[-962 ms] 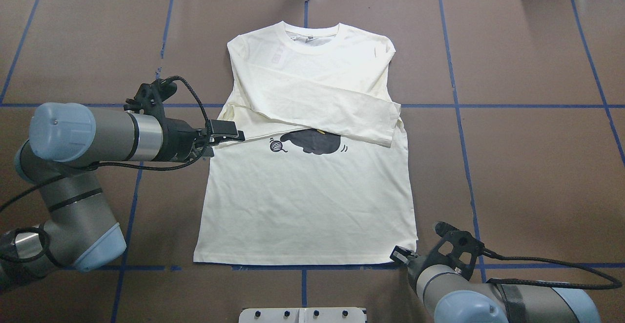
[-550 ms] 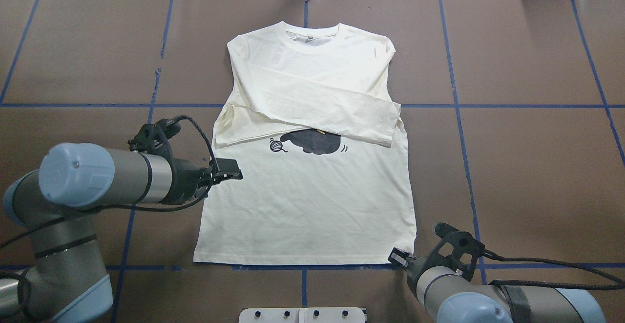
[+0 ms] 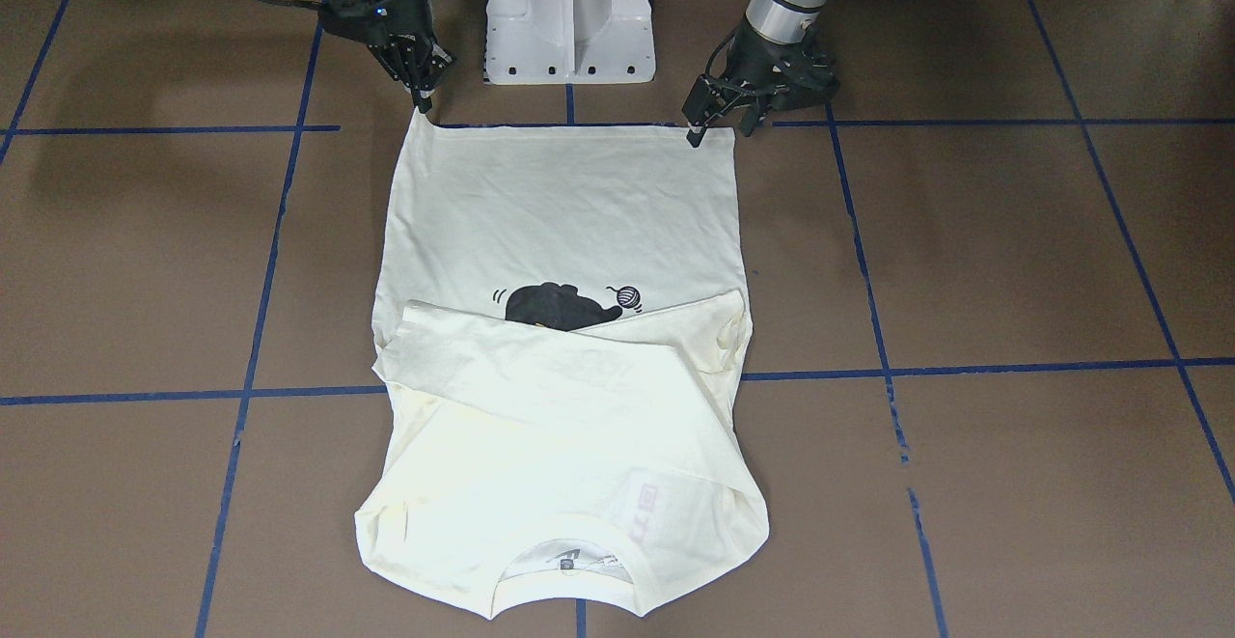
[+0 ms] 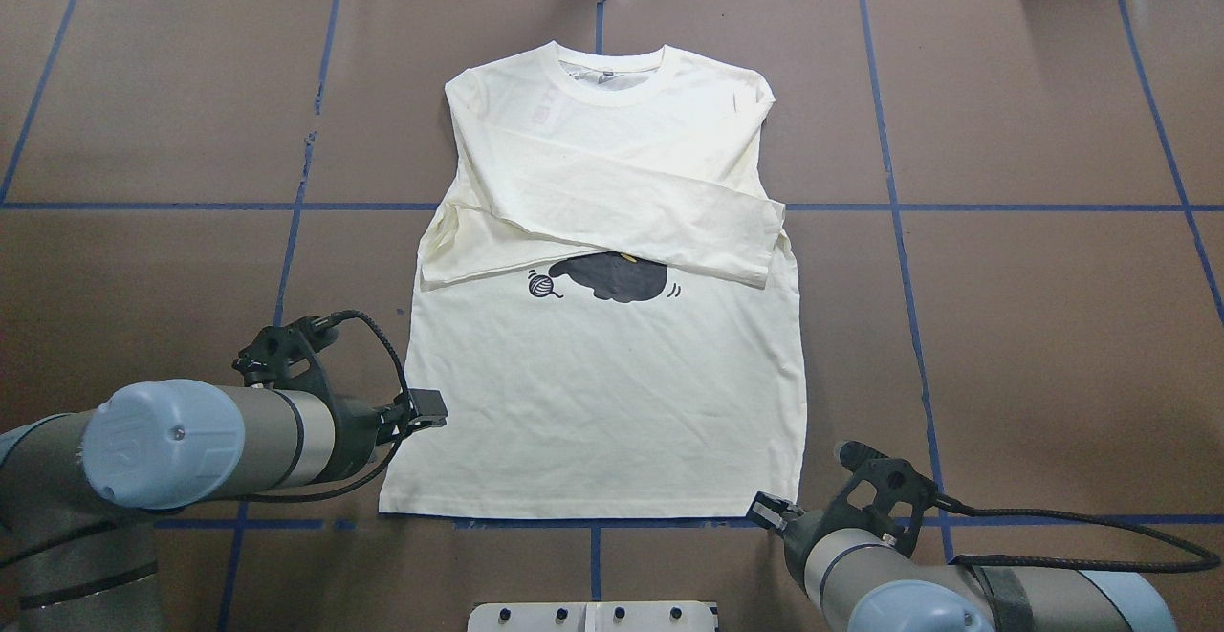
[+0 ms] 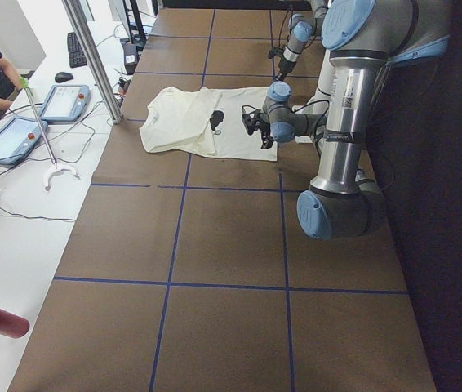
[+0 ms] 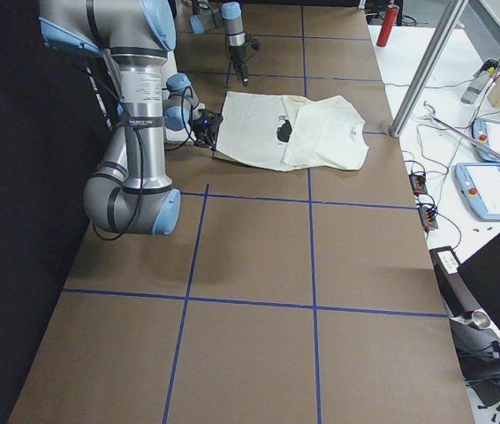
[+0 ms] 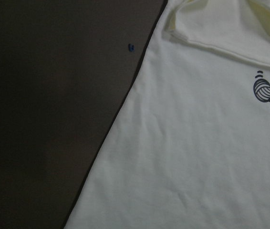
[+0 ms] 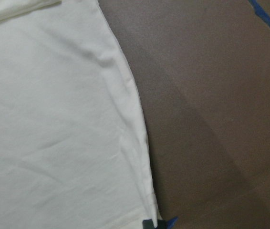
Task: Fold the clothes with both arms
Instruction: 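Lower both grippers to the hem corners nearest the robot and grasp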
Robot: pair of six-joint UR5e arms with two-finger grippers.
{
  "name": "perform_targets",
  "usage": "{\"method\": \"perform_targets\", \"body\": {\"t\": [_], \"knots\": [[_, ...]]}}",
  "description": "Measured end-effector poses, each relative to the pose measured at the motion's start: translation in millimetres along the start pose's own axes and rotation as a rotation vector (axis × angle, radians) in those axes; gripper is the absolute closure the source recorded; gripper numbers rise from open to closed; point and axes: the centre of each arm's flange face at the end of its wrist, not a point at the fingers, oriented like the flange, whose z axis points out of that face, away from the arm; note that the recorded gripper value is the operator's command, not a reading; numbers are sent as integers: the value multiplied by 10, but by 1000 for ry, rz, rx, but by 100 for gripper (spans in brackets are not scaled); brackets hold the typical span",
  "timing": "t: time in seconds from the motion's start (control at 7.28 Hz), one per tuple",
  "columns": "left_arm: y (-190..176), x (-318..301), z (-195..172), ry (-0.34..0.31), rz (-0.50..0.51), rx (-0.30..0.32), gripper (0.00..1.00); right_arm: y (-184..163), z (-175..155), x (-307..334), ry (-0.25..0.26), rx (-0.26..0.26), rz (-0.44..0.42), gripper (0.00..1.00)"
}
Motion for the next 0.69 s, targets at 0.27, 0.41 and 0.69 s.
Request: {"method": "perform_targets", "body": {"t": [0.27,0.41,0.69], "knots": [[205,-101,134,-59,6,14,28,-23,3,-20,-2,2,-1,100],[261,-173,185,-84,12,18,28,-40,1,-28,-4,4,-3,100],[290,-311,254,-130,19,25,30,-56,-2,-39,-6,5,-6,100]]}}
